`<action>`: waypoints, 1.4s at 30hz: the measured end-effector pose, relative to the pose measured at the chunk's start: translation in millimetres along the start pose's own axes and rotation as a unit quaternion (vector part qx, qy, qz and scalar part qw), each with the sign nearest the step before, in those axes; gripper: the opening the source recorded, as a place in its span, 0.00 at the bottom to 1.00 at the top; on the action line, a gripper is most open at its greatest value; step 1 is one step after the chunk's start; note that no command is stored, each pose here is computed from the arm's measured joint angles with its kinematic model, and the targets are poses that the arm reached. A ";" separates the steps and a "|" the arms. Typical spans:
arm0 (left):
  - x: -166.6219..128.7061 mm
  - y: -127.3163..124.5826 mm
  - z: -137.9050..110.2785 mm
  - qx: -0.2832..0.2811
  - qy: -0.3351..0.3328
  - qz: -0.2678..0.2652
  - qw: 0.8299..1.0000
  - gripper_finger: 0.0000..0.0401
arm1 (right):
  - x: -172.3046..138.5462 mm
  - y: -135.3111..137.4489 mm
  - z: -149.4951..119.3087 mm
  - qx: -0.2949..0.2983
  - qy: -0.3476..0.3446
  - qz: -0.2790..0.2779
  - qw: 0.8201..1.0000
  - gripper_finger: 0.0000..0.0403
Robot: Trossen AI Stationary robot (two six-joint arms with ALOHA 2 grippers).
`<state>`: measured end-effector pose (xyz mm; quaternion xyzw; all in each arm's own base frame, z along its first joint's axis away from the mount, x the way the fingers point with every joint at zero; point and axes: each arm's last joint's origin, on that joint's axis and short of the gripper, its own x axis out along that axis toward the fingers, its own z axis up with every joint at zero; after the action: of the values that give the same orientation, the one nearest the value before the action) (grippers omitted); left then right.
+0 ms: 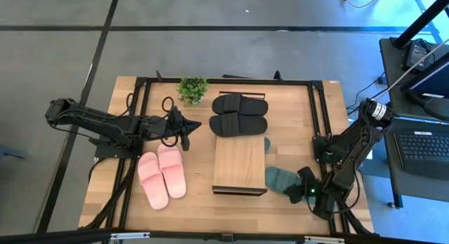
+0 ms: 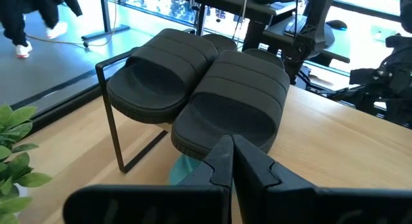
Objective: Pick and place slides into the shelf
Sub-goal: Put the green slide under the shelf
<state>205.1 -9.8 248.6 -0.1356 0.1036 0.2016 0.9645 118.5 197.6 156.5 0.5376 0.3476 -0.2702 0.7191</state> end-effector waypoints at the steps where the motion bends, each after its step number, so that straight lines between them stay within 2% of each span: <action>1: 0.0 0.0 0.0 0.000 0.000 0.000 1.000 0.01 | 0.4 0.3 0.7 0.001 -0.012 0.012 1.000 0.67; 6: 0.0 0.0 0.0 0.000 0.000 0.000 1.000 0.01 | 4.4 -1.6 5.9 0.010 -0.037 0.020 0.999 0.66; 10: 0.0 0.0 -0.1 0.000 0.000 0.000 1.000 0.01 | 10.3 -6.0 11.9 0.017 -0.048 0.011 0.999 0.60; 15: 0.0 0.0 -0.1 0.001 0.000 0.000 1.000 0.01 | 15.7 -9.9 16.6 0.018 -0.055 0.006 0.998 0.43; 24: 0.0 0.1 -0.1 0.001 0.001 0.000 1.000 0.01 | 20.3 -8.4 22.6 -0.019 -0.070 0.002 0.997 0.05; 28: 0.0 0.1 -0.1 0.001 0.001 0.000 1.000 0.01 | 23.3 -3.6 26.7 -0.016 -0.086 0.015 0.996 0.05; 42: 0.0 0.1 -0.1 0.005 0.001 0.001 1.000 0.01 | 41.6 15.1 55.5 -0.011 -0.127 0.006 0.992 0.03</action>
<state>205.0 -9.7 248.4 -0.1306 0.1054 0.2016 0.9650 167.2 147.8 142.4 0.4930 0.2532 -0.3286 0.7648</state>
